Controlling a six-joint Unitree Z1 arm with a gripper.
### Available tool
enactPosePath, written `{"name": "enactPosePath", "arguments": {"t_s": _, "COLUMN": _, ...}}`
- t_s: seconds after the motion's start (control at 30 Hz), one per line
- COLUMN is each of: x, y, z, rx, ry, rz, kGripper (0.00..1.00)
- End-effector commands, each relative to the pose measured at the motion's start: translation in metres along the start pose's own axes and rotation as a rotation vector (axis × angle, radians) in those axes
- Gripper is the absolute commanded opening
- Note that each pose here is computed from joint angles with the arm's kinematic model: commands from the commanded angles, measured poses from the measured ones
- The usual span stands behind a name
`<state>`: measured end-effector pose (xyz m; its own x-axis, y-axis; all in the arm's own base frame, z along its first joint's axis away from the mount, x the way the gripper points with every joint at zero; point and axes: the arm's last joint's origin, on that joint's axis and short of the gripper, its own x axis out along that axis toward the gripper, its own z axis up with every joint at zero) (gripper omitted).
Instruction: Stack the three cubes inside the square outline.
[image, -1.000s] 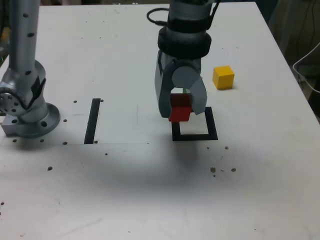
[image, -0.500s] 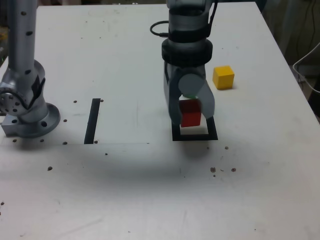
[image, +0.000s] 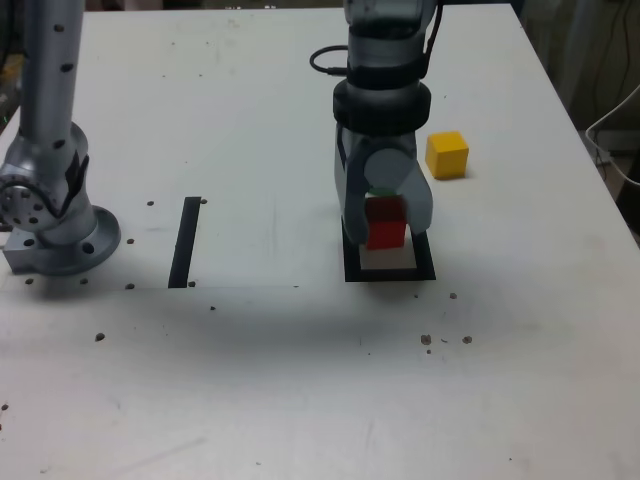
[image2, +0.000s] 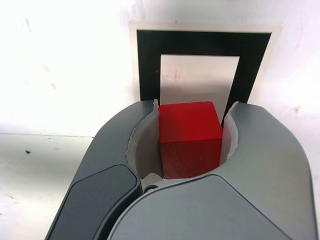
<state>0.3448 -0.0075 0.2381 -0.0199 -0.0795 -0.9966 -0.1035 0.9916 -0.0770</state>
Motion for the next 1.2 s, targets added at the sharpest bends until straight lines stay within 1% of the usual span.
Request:
{"name": "enactPosePath", "arguments": {"t_s": 0.0, "x": 0.003, "y": 0.002, "z": 0.005, "rx": 0.003, "ry": 0.003, "rz": -0.001, "kGripper": 0.18}}
{"name": "enactPosePath", "arguments": {"t_s": 0.13, "x": 0.009, "y": 0.006, "z": 0.009, "rx": 0.005, "ry": 0.017, "rz": -0.006, "kGripper": 0.19}}
{"name": "enactPosePath", "arguments": {"t_s": 0.43, "x": 0.017, "y": 0.018, "z": 0.018, "rx": 0.003, "ry": 0.033, "rz": 0.001, "kGripper": 0.2}}
{"name": "enactPosePath", "arguments": {"t_s": 0.57, "x": 0.017, "y": 0.019, "z": 0.018, "rx": 0.002, "ry": 0.035, "rz": 0.003, "kGripper": 0.2}}
{"name": "enactPosePath", "arguments": {"t_s": 0.8, "x": 0.018, "y": 0.018, "z": 0.017, "rx": 0.004, "ry": 0.039, "rz": -0.005, "kGripper": 0.23}}
{"name": "enactPosePath", "arguments": {"t_s": 1.17, "x": 0.02, "y": 0.017, "z": 0.015, "rx": 0.021, "ry": 0.042, "rz": -0.004, "kGripper": 0.28}}
